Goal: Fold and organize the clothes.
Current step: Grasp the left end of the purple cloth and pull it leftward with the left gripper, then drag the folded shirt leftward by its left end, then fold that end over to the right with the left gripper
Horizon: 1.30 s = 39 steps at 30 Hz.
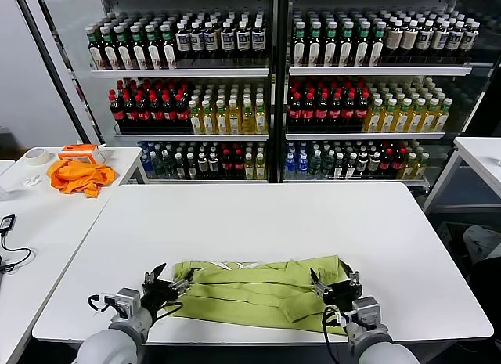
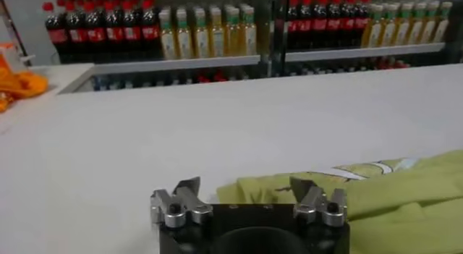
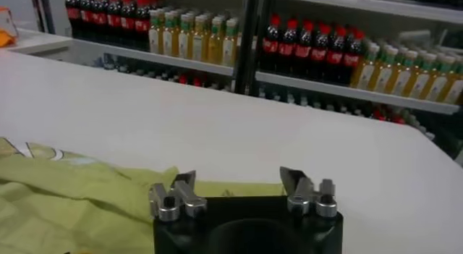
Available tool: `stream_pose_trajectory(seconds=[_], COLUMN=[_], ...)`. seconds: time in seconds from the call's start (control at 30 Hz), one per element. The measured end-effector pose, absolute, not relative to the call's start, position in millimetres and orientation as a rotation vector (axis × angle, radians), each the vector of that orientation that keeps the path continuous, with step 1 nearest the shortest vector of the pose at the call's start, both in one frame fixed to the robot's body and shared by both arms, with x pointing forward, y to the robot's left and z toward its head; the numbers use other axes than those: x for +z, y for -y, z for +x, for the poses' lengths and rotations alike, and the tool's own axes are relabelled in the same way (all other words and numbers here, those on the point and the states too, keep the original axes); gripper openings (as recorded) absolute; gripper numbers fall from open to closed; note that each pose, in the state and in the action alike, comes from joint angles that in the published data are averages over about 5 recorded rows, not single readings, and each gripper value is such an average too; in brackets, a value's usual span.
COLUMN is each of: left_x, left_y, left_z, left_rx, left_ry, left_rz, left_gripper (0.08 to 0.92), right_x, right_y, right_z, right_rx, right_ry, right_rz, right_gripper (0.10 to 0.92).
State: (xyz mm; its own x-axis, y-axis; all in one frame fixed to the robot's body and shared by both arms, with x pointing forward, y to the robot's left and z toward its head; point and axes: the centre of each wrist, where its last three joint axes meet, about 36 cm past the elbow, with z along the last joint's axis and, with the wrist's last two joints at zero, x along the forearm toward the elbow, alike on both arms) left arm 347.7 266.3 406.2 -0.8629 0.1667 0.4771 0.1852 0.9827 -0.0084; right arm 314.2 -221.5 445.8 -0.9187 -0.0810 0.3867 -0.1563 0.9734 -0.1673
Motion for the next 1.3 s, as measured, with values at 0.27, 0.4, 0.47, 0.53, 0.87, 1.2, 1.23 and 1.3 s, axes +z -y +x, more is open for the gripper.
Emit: stream_pose_trajectory(seconds=[0.27,0.4,0.47,0.53,0.87,1.2,1.23,1.3], left_x=[394,391,391,390,387,393,395,400], left_y=[-256,-253,-251,-248,-241,-240,-242,-248], left_z=[347,344,343,341,340,341,341,341], left_rx=[-0.018,-0.006,0.004,0.016,0.044,-0.047,-0.066,-0.11], left_ry=[2.583,2.558,2.551,2.545,2.535,2.558,2.562,2.573], left_rz=[-0.188,-0.171,-0.168,-0.169,-0.165,-0.128,-0.114,-0.081], left_gripper=[0.787,0.681,0.62,0.568,0.273,0.106,0.106,0.106], right_x=[445,445,445,444,441,442,443,443], right_y=[222,222,221,220,220,220,221,221], right_z=[309,308,308,307,307,307,307,308], right_rx=[0.293,0.301,0.303,0.304,0.319,0.331,0.333,0.336], right_ry=[2.738,2.741,2.742,2.741,2.741,2.749,2.751,2.754], right_rz=[0.155,0.157,0.158,0.161,0.159,0.155,0.153,0.15], right_gripper=[0.823,0.823,0.823,0.823,0.823,0.823,0.823,0.823])
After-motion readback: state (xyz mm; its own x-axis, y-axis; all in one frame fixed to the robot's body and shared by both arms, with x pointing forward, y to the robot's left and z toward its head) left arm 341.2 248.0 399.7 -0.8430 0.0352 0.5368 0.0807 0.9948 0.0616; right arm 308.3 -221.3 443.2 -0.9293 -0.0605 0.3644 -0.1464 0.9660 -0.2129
